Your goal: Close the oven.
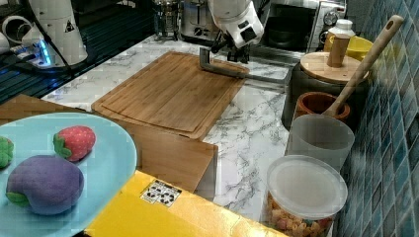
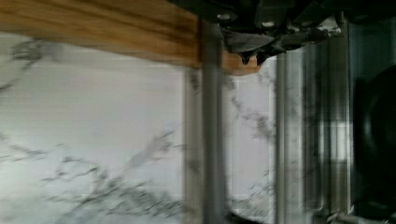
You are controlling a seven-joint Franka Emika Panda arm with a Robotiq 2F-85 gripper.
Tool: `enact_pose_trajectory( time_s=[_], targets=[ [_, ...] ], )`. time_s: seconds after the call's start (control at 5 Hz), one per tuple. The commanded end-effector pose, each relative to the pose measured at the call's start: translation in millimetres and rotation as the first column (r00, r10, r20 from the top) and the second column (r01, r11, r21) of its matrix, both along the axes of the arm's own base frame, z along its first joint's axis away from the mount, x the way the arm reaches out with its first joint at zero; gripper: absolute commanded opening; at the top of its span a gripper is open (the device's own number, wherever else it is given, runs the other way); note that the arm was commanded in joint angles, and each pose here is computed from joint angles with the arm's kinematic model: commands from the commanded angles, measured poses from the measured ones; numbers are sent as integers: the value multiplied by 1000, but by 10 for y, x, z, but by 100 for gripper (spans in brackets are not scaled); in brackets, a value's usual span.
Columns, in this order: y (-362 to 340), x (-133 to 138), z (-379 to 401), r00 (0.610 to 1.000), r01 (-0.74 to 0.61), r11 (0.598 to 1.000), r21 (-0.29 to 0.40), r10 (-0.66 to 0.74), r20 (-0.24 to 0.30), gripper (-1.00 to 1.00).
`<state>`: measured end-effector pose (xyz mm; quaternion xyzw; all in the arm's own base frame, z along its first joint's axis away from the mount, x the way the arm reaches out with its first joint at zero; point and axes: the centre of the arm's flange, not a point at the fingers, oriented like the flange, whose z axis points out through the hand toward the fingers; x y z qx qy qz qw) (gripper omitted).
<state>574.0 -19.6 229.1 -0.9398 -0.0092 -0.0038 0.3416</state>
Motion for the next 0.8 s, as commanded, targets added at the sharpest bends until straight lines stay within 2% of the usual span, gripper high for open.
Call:
enact_pose_trajectory(
  time_s=[0.2,0.4,0.8],
  targets=[
    [667,149,-171,995,-82,993,-79,78,-59,-100],
    [667,179,-148,993,-77,996,-46,73,-88,-100],
    [631,189,-12,997,-2,1000,-4,1,-71,-100]
  ],
)
